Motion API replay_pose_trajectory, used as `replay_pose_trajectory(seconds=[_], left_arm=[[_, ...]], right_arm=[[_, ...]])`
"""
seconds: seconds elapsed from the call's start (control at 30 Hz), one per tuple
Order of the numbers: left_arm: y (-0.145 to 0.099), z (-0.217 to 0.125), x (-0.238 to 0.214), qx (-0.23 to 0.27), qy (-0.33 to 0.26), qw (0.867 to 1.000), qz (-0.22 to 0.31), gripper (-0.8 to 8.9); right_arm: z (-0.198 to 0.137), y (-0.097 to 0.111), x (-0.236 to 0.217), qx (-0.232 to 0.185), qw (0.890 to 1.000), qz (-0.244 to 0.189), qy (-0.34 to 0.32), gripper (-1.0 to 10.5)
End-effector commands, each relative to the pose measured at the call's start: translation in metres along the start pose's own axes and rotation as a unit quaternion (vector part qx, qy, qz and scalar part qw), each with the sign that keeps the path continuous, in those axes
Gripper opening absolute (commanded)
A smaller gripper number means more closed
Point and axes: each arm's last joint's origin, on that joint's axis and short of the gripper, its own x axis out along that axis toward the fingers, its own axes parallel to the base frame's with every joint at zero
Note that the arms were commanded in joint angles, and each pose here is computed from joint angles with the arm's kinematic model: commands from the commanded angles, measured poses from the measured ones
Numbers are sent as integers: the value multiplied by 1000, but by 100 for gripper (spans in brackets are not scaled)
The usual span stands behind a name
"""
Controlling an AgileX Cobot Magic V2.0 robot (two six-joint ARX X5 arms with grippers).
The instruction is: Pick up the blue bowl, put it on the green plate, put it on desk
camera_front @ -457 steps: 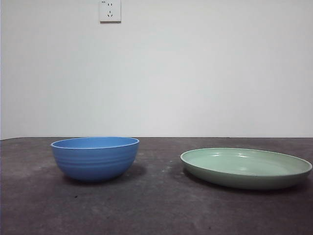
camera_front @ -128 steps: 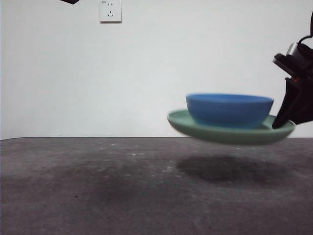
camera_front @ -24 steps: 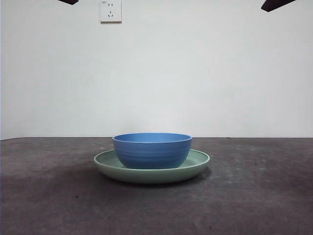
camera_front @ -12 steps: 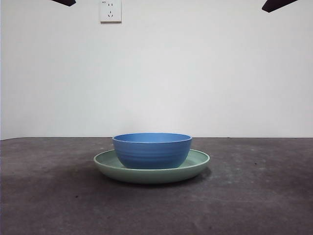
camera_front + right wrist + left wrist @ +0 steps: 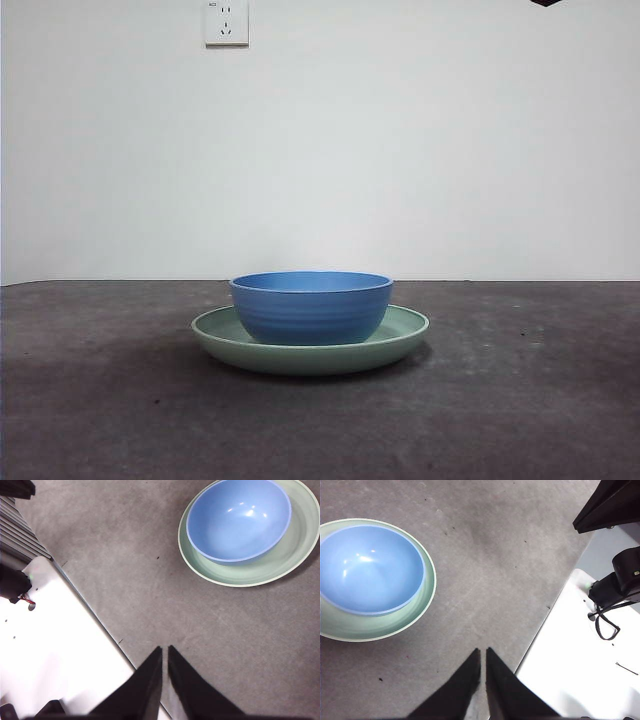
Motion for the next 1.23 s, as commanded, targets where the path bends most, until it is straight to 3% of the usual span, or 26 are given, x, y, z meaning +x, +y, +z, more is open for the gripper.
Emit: replay_pose_trajectory(seconds=[0.03, 0.67, 0.8, 0.9, 1.0, 1.07, 1.1, 1.23], left_arm=[[-1, 2, 1, 8, -2, 1000, -5, 14], [-1, 3, -1, 12, -10, 1000, -4, 14], [-5, 5, -9, 25, -40, 999, -1, 14], [-8, 8, -21, 81, -83, 993, 12, 14], [-8, 14, -43, 138, -165, 975, 60, 14], [-6, 16, -60, 157, -234, 952, 120, 14], [-5, 15, -68, 165, -265, 938, 149, 14], [1, -1, -90, 180, -374, 863, 289, 14]], right_arm=[[2, 1, 1, -8, 1000, 3, 0, 9], [2, 1, 1, -8, 1000, 3, 0, 9], [2, 1, 1, -8, 1000, 3, 0, 9], [2, 1, 1, -9, 1000, 3, -2, 9], [3, 1, 1, -11, 1000, 3, -7, 9], [4, 1, 1, -14, 1000, 4, -12, 9], [5, 1, 1, -14, 1000, 4, -13, 9], [5, 1, 1, -15, 1000, 4, -13, 9]])
